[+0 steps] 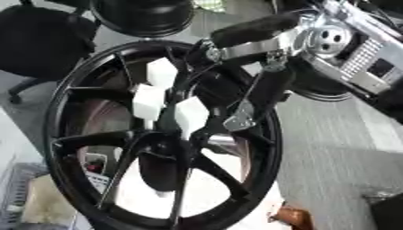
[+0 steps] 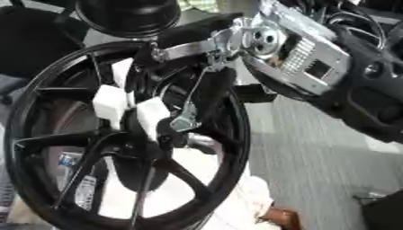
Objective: Pull the pin out of the wheel hub.
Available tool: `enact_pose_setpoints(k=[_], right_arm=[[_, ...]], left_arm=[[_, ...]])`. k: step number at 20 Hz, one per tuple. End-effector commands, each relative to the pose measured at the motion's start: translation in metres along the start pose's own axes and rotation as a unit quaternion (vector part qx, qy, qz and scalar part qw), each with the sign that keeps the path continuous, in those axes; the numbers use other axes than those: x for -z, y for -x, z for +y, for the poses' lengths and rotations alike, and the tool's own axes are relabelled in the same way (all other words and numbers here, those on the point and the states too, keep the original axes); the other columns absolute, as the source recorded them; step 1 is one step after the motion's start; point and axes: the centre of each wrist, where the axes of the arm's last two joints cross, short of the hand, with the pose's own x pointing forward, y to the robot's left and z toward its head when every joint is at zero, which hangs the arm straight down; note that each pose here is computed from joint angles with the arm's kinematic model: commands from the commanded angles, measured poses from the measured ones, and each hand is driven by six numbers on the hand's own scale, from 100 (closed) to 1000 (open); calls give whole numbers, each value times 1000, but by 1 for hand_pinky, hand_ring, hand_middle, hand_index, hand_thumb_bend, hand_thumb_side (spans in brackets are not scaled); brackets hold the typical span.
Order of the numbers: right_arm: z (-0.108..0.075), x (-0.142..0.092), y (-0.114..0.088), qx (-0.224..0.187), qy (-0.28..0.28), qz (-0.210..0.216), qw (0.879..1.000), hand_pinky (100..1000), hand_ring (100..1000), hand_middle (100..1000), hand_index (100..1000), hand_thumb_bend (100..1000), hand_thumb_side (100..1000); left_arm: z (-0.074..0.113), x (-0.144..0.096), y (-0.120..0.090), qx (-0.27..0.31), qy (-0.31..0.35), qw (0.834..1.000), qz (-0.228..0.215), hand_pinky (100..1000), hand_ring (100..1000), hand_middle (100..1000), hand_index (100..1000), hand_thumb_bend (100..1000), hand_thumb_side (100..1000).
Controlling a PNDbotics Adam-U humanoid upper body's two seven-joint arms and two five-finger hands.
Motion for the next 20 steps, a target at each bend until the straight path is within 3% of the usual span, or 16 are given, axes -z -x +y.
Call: enact_pose_setpoints(k=[1, 20], right_arm=[[-7, -7, 0, -15, 28, 20, 999, 921, 925, 777, 853, 348, 303], [19, -4, 10, 25, 27, 63, 997, 918, 926, 773, 844, 271, 392]], left_arm=[[-2, 5, -7, 2, 11, 1000, -16, 714, 679, 595, 696, 100, 622], [-9, 15, -11, -2, 29, 999, -34, 714, 679, 596, 695, 100, 622]])
